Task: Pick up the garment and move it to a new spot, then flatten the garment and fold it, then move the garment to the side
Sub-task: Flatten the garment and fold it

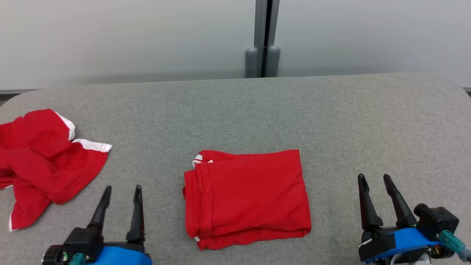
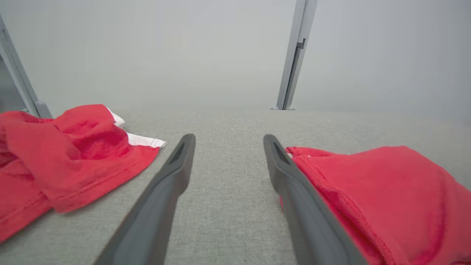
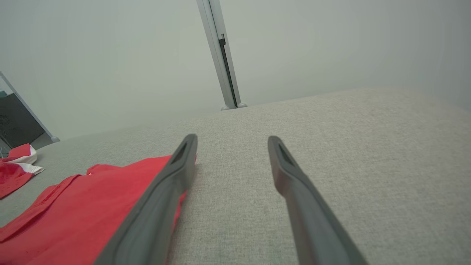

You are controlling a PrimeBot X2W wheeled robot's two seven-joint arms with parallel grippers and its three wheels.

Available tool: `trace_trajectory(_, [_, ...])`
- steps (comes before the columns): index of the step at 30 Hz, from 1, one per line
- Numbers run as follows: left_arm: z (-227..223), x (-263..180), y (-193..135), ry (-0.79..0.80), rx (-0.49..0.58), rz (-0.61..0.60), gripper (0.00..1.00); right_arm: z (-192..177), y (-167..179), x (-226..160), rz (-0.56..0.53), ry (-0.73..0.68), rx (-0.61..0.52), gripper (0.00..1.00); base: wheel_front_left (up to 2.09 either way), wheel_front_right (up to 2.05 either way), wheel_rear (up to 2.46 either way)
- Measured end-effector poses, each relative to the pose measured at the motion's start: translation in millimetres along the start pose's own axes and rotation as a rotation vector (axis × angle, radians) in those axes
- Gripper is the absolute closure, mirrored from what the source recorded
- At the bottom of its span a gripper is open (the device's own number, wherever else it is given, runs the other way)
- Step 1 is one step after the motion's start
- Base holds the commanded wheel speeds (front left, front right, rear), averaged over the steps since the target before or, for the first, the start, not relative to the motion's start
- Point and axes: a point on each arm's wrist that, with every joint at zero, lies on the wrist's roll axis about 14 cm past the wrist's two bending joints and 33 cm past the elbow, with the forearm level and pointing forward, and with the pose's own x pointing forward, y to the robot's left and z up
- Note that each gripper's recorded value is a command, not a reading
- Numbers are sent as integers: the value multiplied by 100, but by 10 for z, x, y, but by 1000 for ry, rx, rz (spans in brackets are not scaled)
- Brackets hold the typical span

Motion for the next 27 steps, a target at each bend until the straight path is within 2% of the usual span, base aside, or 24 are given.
trace_trajectory(5, [286,-34,370,-85,53,123,0,8,12,-21,3,-2,-3,0,0,0,0])
trace_trajectory(9, [347,-129,572,-101,77,184,0,34,31,-25,12,-8,-21,0,0,0,0])
trace_trajectory(17, [251,-311,706,-68,126,234,0,41,57,-72,25,-7,-64,0,0,0,0])
trace_trajectory(27, [273,-384,783,-74,131,257,0,33,54,-150,28,-2,-95,0,0,0,0])
